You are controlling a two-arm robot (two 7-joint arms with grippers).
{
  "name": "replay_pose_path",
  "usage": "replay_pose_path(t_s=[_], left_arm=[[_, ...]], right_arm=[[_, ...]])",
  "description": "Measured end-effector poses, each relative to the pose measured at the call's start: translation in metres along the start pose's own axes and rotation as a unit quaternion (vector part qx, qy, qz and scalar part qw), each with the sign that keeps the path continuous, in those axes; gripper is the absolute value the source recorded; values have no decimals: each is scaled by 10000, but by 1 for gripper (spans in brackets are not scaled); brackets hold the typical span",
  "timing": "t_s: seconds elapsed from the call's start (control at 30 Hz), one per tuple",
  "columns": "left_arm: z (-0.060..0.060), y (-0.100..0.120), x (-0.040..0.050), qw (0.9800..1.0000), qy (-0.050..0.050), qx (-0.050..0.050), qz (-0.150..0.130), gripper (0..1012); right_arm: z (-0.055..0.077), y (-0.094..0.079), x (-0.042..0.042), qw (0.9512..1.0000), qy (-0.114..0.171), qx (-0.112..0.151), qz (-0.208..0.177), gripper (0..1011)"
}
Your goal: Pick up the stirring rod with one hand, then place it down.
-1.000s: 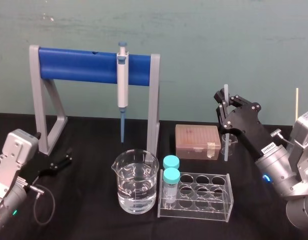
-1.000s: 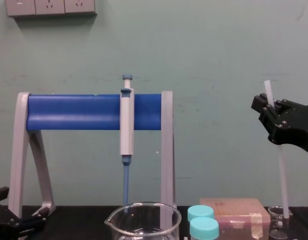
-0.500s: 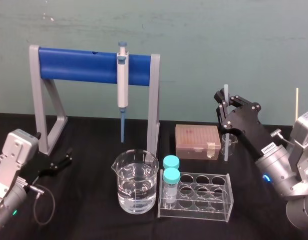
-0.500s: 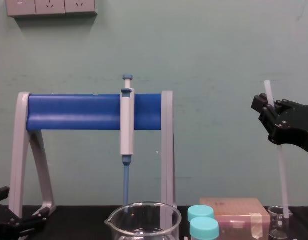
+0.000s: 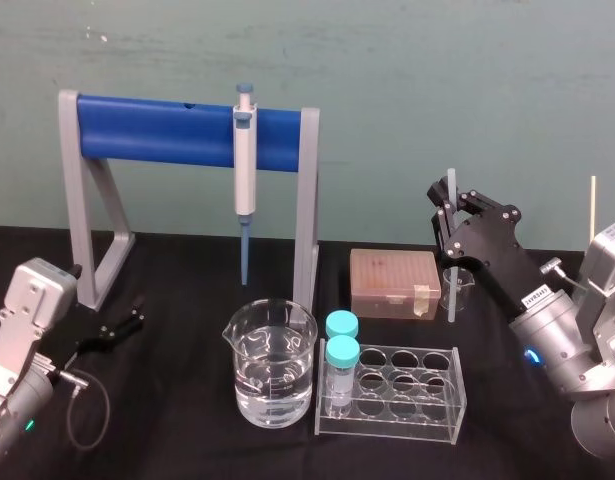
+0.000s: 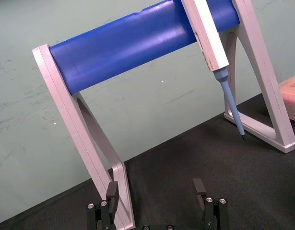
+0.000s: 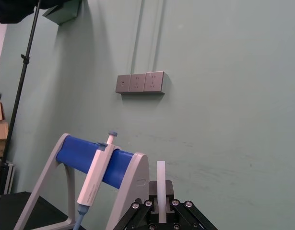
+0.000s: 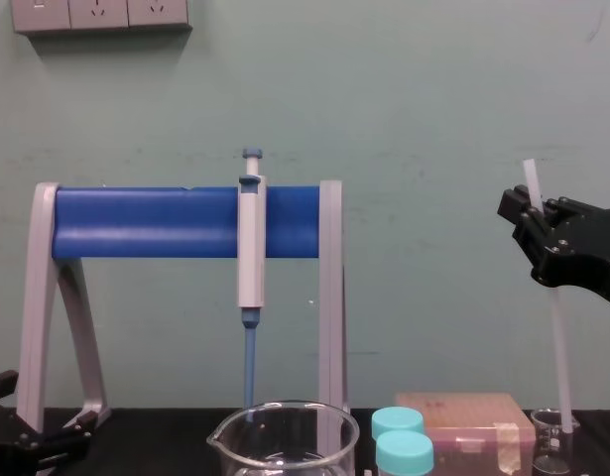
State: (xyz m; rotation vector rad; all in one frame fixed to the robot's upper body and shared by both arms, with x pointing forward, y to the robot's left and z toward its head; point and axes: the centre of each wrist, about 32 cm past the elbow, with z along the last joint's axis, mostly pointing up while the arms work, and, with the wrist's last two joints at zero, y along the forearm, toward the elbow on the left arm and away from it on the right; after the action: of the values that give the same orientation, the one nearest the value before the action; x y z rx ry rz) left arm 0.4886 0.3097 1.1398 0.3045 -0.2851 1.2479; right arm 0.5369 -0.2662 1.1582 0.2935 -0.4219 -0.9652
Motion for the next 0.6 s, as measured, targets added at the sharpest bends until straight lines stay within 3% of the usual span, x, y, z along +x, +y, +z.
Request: replay_pose_path(t_s=[0.6], left_arm=[[0, 0, 0, 10000, 0, 0, 0, 1000]], right_arm=[[0, 0, 0, 10000, 0, 0, 0, 66]])
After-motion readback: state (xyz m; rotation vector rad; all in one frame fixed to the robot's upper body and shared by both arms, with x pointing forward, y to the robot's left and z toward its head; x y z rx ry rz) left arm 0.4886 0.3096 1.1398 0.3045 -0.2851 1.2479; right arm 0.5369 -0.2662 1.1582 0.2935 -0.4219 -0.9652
